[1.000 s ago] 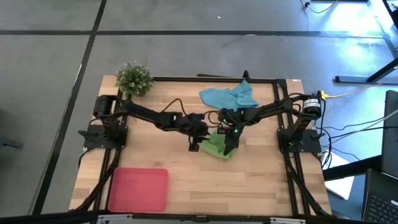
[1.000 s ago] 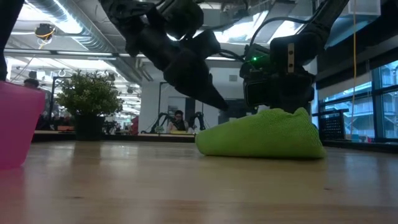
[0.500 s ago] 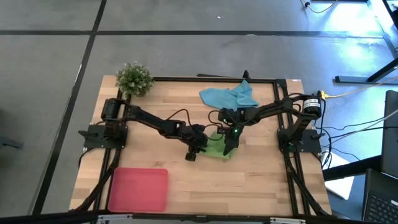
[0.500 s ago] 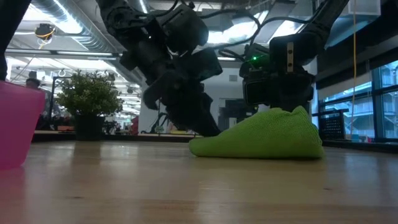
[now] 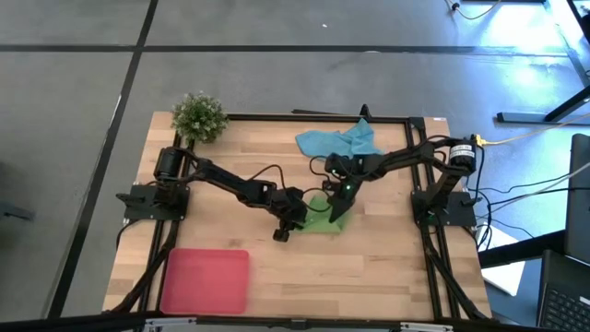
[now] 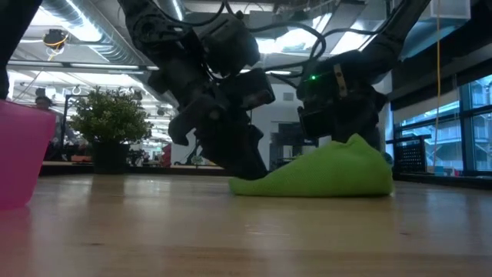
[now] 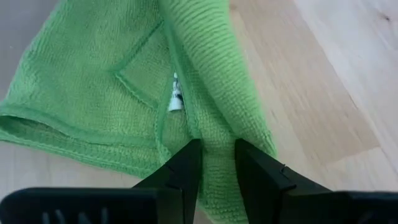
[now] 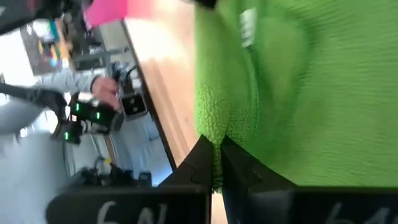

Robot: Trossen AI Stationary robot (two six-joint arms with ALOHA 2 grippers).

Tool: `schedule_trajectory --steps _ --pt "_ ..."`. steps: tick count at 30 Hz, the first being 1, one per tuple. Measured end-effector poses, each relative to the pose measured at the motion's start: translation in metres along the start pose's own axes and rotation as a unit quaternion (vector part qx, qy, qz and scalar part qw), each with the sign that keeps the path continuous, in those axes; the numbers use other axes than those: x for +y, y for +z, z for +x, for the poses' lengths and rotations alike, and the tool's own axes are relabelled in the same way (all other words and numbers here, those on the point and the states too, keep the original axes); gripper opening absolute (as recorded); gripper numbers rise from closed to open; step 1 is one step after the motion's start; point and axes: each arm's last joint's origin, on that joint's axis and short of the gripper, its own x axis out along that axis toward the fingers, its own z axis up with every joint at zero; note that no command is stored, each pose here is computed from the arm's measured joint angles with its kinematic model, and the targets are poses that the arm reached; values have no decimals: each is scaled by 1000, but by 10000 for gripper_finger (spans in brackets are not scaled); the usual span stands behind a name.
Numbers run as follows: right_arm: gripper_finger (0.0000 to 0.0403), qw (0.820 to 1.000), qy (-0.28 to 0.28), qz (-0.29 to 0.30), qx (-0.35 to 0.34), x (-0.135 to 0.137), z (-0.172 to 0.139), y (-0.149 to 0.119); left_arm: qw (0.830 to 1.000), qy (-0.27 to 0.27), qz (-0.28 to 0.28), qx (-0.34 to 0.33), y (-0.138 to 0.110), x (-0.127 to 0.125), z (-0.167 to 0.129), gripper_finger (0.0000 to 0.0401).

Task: Roll microfiber towels into tight, uniform cylinder then place into a basket
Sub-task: Roll the microfiber green towel

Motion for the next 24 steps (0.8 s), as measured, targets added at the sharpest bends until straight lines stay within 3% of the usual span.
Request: schedule_trajectory --steps 8,18,24 --pt "13 996 -57 62 -30 -10 -7 0 1000 -2 -1 4 -1 0 0 96" --pt "13 986 -148 53 -48 -16 -6 -5 999 11 -30 2 -2 6 0 96" --pt "14 983 -168 39 -57 -17 -6 -5 999 14 -38 2 -2 8 -1 96"
